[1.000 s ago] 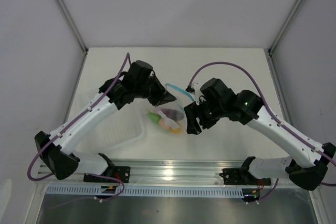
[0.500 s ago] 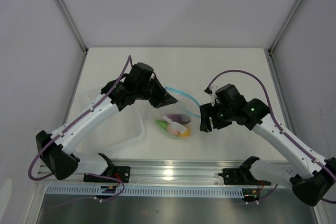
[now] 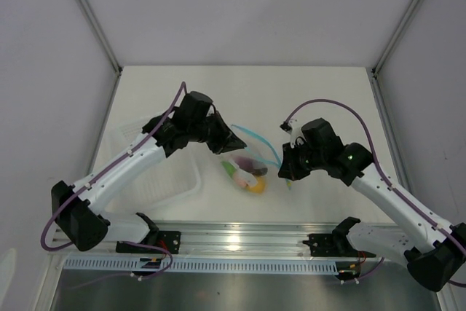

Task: Place the food in the zip-top bag and seal the zipper
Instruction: Adjust the zipper food storage bag at the center of the board.

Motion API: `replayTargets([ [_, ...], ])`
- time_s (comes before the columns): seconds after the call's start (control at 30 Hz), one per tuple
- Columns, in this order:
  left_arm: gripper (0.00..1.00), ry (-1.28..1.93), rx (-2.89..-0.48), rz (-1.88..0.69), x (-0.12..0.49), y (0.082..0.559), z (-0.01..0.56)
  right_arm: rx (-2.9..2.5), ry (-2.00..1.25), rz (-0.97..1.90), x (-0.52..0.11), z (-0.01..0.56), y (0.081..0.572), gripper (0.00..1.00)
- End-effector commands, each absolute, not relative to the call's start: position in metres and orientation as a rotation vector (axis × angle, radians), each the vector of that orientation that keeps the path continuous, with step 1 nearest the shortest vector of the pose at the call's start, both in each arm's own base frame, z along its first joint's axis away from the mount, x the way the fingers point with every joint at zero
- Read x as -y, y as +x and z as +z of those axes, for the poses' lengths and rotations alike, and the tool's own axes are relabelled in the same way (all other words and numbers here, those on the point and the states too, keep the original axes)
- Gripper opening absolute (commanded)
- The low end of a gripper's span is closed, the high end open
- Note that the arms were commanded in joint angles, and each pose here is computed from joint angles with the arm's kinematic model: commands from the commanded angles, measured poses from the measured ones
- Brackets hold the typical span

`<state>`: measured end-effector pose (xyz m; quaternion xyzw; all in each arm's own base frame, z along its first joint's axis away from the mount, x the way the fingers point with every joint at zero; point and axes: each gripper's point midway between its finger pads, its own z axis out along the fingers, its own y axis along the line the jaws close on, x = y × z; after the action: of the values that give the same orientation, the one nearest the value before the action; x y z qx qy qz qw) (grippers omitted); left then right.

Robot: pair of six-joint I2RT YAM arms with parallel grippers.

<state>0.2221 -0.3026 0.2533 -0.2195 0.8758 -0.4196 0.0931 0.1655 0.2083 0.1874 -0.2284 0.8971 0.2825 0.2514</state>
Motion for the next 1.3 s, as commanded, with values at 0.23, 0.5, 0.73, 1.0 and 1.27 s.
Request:
replayTargets([
  [0.23, 0.86, 0.129, -2.233, -1.196, 0.284, 0.223, 0.311, -2.305, -0.694, 0.854, -0.210, 0.227, 0.164, 0.00],
  [0.5, 0.99, 0.881, -1.704, -1.011, 0.309, 0.191, 0.366, -2.297, -0.875, 1.041, -0.225, 0.238, 0.138, 0.00],
  [0.73, 1.00, 1.261, -1.168, -0.845, 0.324, 0.170, 0.373, -2.321, -0.941, 1.142, -0.234, 0.238, 0.120, 0.00],
  [1.0, 1.00, 1.446, -0.923, -0.847, 0.339, 0.149, 0.341, -2.348, -0.953, 1.187, -0.234, 0.247, 0.109, 0.00],
  [1.27, 1.00, 1.551, -0.870, -0.910, 0.363, 0.139, 0.316, -2.343, -0.956, 1.265, -0.239, 0.255, 0.101, 0.00],
])
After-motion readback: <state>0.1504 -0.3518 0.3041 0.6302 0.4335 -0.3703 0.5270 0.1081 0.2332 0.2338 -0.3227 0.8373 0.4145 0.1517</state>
